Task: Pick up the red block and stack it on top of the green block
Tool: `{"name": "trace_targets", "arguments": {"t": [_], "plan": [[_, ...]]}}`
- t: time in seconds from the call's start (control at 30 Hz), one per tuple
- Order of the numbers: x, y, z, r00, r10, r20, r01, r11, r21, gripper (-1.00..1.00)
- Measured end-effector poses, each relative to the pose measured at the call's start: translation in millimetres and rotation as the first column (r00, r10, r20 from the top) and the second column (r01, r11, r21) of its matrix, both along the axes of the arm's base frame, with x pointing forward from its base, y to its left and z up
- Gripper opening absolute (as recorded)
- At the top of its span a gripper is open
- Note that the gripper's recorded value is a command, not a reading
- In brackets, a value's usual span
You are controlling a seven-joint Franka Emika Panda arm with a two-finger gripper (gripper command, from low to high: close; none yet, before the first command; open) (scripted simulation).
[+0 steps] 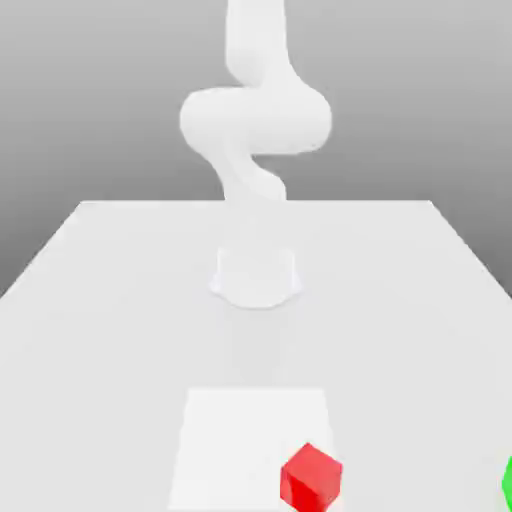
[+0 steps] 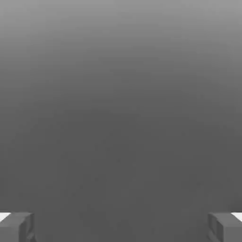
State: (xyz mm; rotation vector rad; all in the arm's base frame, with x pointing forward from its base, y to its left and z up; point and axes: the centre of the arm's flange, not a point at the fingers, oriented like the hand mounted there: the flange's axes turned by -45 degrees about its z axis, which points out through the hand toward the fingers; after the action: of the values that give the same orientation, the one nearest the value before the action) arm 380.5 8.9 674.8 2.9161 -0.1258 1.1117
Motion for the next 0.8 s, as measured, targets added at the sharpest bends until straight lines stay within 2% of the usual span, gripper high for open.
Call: {"name": "trace_targets", "arguments": {"t": [0.2,0.4,0.6,0.8], "plan": [[69.0,12.6,-101.2,0.973,-0.159,-0.166,0.162,0.987,0.008,0.00],[110.2,18.6,-211.0,0.905,-0.284,-0.317,0.304,0.953,0.013,0.00],[124.2,26.2,-321.4,0.805,-0.374,-0.460,0.432,0.901,0.023,0.00],[114.0,42.1,-421.7,0.680,-0.424,-0.598,0.554,0.832,0.039,0.00]]}}
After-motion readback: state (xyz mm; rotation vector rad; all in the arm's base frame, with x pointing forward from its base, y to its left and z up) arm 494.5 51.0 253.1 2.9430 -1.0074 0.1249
